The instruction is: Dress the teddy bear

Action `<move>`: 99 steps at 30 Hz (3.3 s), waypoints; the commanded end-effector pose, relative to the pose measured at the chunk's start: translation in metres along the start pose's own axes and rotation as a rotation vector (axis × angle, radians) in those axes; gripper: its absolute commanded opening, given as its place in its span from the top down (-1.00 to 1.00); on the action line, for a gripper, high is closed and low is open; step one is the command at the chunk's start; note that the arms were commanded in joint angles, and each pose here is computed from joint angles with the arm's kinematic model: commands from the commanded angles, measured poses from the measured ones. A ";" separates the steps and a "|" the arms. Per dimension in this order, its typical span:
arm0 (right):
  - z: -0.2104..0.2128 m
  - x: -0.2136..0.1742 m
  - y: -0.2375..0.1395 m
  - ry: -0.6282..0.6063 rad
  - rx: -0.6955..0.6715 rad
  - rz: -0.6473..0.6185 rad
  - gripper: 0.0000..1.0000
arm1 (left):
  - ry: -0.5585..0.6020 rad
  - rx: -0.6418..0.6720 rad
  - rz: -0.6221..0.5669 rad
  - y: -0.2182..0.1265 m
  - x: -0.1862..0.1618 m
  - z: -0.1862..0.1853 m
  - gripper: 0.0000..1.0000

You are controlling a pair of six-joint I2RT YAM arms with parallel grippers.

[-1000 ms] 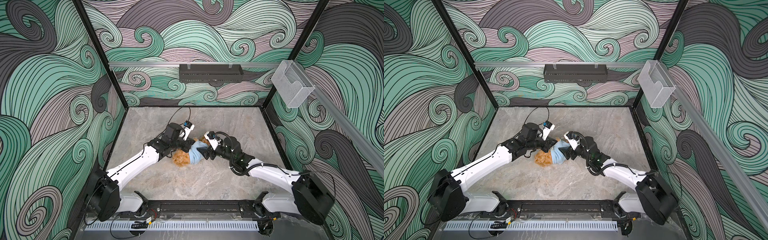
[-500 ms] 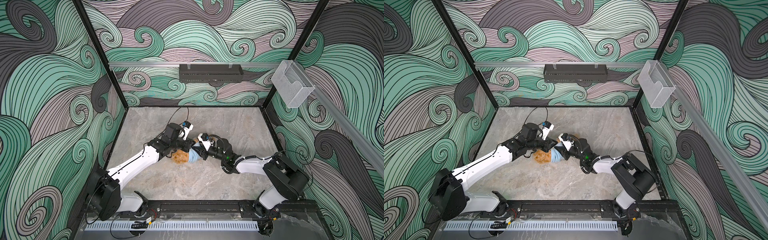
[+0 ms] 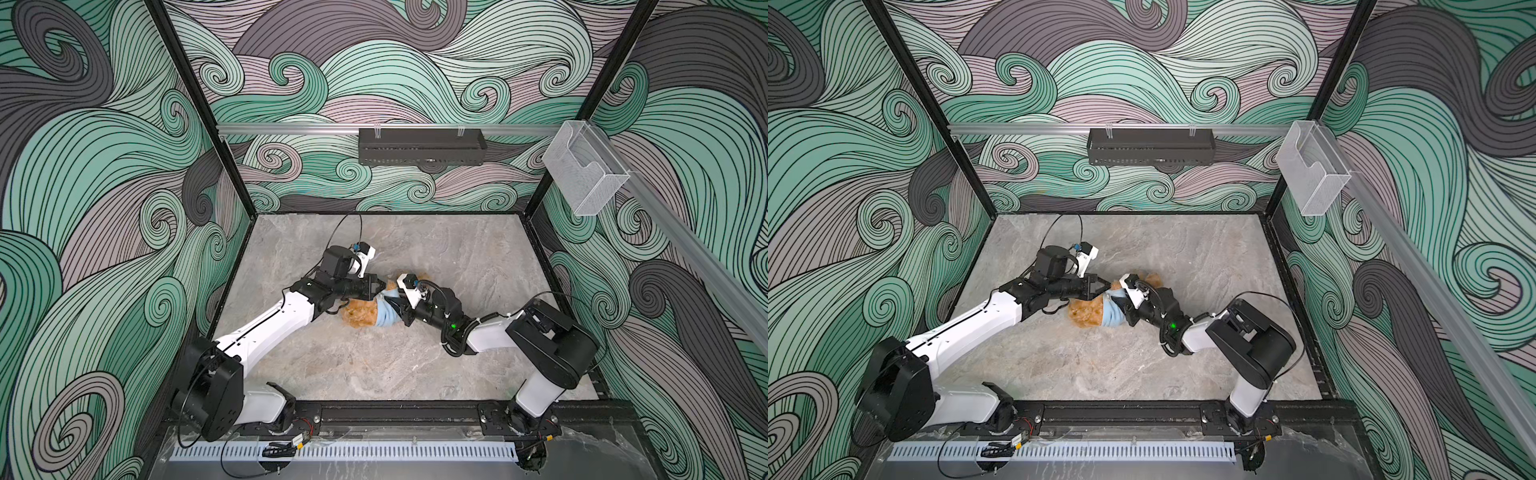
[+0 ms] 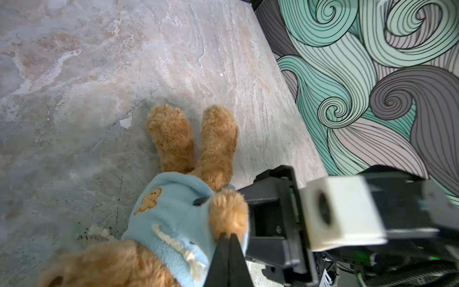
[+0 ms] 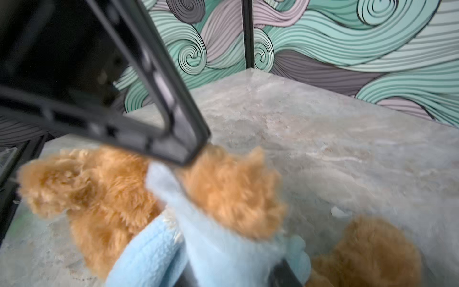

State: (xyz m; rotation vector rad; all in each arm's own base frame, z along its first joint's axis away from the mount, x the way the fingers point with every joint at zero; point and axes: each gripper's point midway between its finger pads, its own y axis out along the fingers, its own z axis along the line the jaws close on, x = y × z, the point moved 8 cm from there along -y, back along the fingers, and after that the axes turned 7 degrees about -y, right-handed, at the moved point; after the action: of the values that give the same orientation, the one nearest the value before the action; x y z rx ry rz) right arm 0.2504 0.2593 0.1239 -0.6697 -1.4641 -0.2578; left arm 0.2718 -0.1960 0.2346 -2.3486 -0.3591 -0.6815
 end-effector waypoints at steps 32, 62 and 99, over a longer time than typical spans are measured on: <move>0.006 -0.016 -0.019 -0.094 0.059 -0.060 0.66 | 0.413 -0.114 0.350 0.055 -0.007 -0.025 0.39; 0.003 -0.012 -0.018 -0.100 0.040 -0.055 0.72 | 0.400 -0.022 0.536 0.068 -0.032 -0.006 0.46; -0.003 -0.041 -0.019 -0.027 -0.089 0.058 0.20 | 0.113 -0.151 0.177 0.029 0.006 -0.036 1.00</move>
State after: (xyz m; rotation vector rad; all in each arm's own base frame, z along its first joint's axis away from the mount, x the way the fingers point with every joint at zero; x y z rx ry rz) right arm 0.2444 0.2464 0.1253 -0.6700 -1.5626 -0.3208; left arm 0.2739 -0.2444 0.2162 -2.3431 0.0233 -0.7213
